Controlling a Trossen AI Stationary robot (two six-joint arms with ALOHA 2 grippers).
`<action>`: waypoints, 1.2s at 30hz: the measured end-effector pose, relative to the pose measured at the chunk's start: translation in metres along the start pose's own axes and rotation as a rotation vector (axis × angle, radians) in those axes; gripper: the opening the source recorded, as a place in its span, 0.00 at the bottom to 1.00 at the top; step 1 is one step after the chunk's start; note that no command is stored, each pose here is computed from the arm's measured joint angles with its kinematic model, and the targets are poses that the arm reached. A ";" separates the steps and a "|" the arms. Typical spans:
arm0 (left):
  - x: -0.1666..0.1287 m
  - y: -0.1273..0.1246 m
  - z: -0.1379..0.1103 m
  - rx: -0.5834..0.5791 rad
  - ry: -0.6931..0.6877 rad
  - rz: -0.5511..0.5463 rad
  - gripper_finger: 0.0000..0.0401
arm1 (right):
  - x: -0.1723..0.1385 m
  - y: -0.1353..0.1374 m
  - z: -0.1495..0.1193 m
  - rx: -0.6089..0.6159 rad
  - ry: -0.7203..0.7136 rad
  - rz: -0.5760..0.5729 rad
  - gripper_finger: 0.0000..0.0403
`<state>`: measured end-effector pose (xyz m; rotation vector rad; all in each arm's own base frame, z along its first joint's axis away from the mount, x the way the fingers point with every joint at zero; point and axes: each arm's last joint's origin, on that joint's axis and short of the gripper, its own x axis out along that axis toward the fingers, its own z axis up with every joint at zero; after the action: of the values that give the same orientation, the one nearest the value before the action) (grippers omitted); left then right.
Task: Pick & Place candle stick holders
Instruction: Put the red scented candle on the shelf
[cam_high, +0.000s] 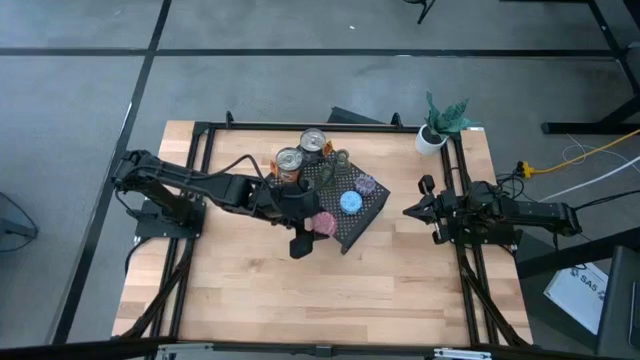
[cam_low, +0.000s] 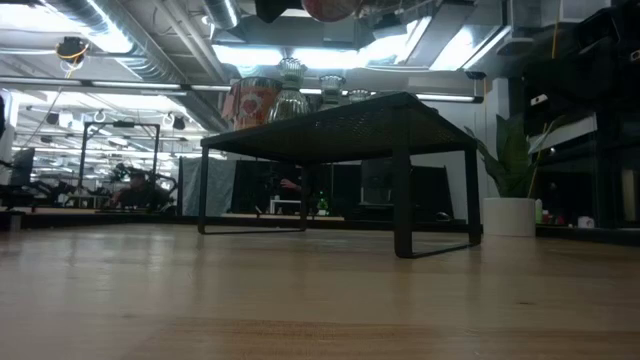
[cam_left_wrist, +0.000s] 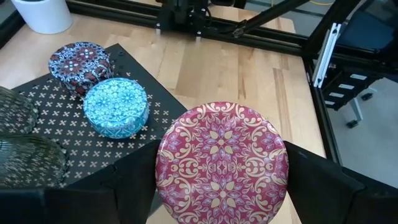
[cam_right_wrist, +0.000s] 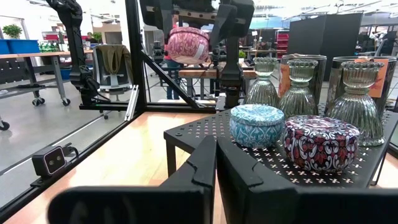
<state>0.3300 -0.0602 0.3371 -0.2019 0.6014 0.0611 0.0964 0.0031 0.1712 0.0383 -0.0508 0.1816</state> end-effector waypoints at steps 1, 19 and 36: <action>0.000 0.000 0.000 0.000 0.000 0.000 0.74 | 0.000 0.000 0.000 0.000 0.000 0.000 0.04; -0.001 -0.004 -0.001 0.001 0.000 -0.005 0.74 | 0.000 0.000 0.000 0.000 0.000 0.000 0.04; -0.003 -0.016 -0.005 -0.032 -0.036 0.059 0.74 | 0.000 0.000 0.000 0.000 0.000 0.000 0.04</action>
<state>0.3262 -0.0771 0.3378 -0.2137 0.5712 0.1308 0.0964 0.0031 0.1712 0.0380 -0.0508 0.1813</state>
